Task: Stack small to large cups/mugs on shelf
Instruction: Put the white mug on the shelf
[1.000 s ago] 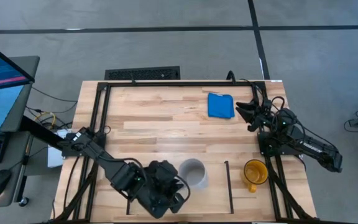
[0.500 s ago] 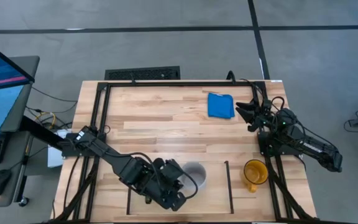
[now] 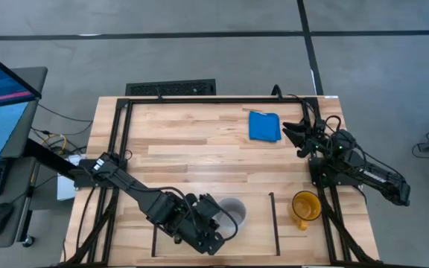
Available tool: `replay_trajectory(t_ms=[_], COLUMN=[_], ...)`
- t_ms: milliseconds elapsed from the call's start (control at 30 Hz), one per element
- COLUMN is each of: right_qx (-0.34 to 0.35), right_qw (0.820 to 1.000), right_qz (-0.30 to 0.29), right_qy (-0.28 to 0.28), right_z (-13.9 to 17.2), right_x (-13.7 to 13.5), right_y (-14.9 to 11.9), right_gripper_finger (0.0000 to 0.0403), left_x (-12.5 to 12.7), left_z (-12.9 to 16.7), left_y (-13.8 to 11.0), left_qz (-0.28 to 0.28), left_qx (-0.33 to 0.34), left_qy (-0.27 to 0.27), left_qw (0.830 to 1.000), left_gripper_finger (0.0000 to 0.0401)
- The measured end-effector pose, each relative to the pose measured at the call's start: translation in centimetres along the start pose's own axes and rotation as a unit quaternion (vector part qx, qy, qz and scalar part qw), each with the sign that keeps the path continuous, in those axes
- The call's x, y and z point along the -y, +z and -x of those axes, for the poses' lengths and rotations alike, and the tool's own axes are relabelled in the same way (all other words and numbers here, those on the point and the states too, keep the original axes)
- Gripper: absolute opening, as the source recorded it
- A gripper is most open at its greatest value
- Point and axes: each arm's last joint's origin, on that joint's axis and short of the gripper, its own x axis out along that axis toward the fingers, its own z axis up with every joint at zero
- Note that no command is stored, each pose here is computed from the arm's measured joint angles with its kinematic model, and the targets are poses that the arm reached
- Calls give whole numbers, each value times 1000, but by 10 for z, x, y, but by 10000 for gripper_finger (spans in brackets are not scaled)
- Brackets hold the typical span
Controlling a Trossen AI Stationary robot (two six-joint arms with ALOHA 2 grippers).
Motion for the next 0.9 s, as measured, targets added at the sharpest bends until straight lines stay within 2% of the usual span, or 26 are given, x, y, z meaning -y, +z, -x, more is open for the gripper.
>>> replay_trajectory(t_ms=[233, 900], right_qx=[0, 0], right_qw=[1000, 1000], right_qz=[0, 0], right_qy=[0, 0], right_z=[0, 0], right_x=[0, 0], right_y=[0, 0], right_gripper_finger=[192, 192], left_x=[0, 1], left_z=[0, 0], left_y=[0, -1], left_qz=[13, 30], left_qx=[-5, -17], left_qy=[-3, -12], left_qw=[1000, 999], left_gripper_finger=[69, 78])
